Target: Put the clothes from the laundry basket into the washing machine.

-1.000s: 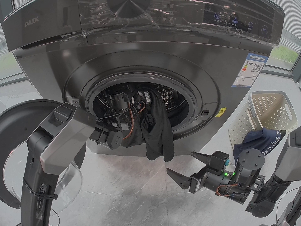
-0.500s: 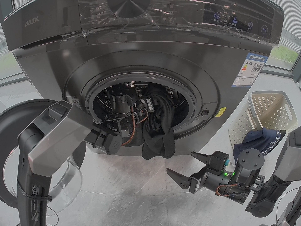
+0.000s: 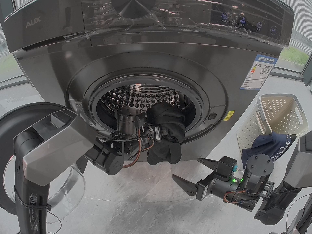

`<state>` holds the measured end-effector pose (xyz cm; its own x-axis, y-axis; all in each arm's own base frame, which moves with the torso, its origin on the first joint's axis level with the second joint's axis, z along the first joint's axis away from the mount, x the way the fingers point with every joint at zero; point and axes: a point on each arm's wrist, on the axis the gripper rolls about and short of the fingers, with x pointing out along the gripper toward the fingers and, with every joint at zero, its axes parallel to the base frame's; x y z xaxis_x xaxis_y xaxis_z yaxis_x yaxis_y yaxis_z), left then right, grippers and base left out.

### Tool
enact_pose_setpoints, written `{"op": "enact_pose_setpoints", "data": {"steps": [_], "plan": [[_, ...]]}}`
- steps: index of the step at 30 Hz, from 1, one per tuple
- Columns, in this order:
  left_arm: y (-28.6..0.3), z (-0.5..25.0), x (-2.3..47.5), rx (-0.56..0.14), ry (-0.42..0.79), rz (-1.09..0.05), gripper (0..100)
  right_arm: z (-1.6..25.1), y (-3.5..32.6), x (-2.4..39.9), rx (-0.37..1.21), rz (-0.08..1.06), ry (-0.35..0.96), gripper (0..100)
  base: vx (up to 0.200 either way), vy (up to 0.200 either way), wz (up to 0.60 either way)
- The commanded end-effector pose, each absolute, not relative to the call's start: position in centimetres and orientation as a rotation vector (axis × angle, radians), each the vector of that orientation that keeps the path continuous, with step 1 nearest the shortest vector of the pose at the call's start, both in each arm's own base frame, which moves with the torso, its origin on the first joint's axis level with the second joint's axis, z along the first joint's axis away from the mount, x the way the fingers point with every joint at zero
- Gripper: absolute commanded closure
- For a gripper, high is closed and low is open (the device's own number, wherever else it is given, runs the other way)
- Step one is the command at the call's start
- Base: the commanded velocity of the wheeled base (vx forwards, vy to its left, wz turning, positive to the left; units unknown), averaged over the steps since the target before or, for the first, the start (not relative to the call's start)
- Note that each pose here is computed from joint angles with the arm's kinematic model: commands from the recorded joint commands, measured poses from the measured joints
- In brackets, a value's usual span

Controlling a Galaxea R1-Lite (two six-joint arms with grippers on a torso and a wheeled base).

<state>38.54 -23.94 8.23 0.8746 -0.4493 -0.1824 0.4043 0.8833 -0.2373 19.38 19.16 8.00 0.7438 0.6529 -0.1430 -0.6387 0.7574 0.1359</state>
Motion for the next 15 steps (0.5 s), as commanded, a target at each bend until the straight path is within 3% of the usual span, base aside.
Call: {"op": "enact_pose_setpoints", "data": {"steps": [1,3,4,9,15], "plan": [[-24.2,5.8,38.6,-0.155,0.281,-0.45,0,8.0,19.2,19.4,0.08,0.708,0.187,0,0.0,0.0,0.0],[-24.2,5.0,38.9,-0.137,0.285,-0.448,0,8.0,19.2,19.4,0.081,0.708,0.185,0,0.0,0.0,0.0],[-24.2,4.8,39.1,-0.134,0.287,-0.448,100,8.0,19.2,19.4,0.081,0.708,0.185,0,0.0,0.0,0.0],[-24.5,4.6,40.3,-0.148,0.254,-0.433,100,8.1,19.3,19.5,0.083,0.71,0.181,0,0.0,0.0,0.0],[-24.9,7.9,43.4,-0.223,0.045,-0.368,100,8.1,19.3,19.5,0.085,0.71,0.179,0,0.0,0.0,0.0]]}}
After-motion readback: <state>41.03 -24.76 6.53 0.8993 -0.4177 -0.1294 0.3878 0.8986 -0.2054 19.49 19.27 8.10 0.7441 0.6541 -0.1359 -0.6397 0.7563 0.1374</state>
